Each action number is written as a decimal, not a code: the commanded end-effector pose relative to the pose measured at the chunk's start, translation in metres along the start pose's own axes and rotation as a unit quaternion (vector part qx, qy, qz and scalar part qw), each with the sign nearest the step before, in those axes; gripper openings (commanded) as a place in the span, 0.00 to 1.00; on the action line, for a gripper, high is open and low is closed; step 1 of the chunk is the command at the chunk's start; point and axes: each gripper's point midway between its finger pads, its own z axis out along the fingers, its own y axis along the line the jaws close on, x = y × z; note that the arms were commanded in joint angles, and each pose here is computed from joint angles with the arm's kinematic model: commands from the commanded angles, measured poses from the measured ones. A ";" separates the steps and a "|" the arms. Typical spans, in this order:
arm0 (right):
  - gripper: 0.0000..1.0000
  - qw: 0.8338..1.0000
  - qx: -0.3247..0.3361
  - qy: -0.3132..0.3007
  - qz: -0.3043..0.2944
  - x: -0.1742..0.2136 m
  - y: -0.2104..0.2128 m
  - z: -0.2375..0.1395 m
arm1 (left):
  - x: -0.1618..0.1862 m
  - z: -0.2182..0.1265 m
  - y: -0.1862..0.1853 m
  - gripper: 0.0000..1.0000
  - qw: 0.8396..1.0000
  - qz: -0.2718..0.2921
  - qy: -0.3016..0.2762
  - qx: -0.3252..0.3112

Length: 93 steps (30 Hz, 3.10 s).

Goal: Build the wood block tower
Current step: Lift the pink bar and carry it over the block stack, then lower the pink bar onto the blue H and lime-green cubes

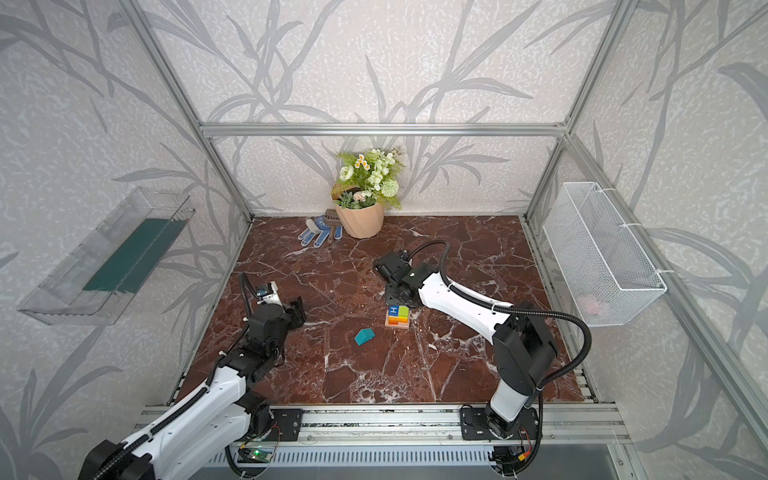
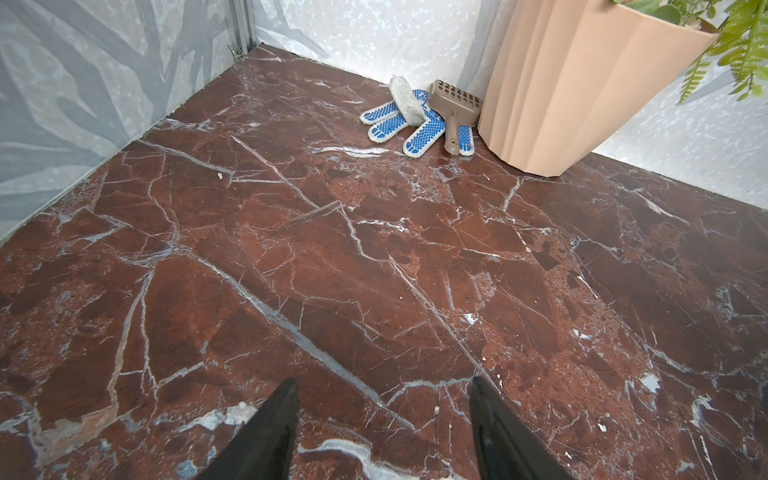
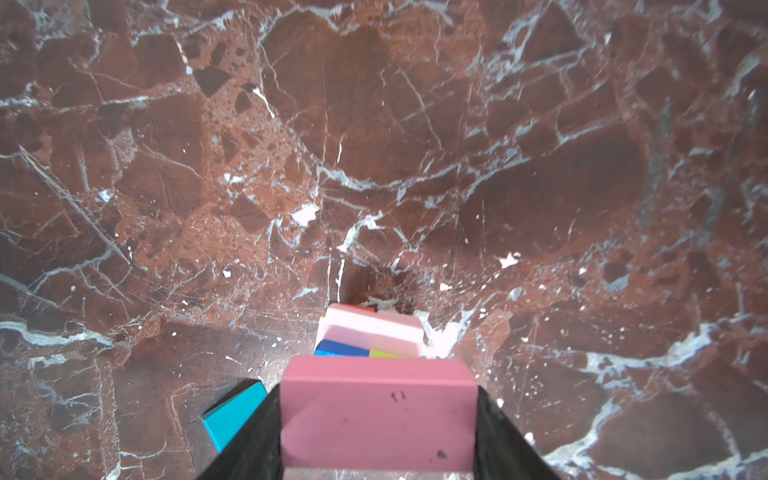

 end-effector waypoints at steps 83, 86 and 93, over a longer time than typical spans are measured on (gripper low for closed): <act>0.20 0.996 0.077 -0.035 0.040 0.037 0.003 0.028 | 0.003 -0.002 0.001 0.65 1.000 -0.004 -0.004 0.005; 0.21 0.996 0.076 -0.036 0.043 0.037 0.003 0.027 | 0.003 -0.002 0.001 0.65 1.000 -0.003 -0.004 0.005; 0.21 0.996 0.056 -0.037 0.059 0.035 0.005 0.029 | 0.003 -0.002 0.001 0.65 1.000 -0.003 -0.004 0.006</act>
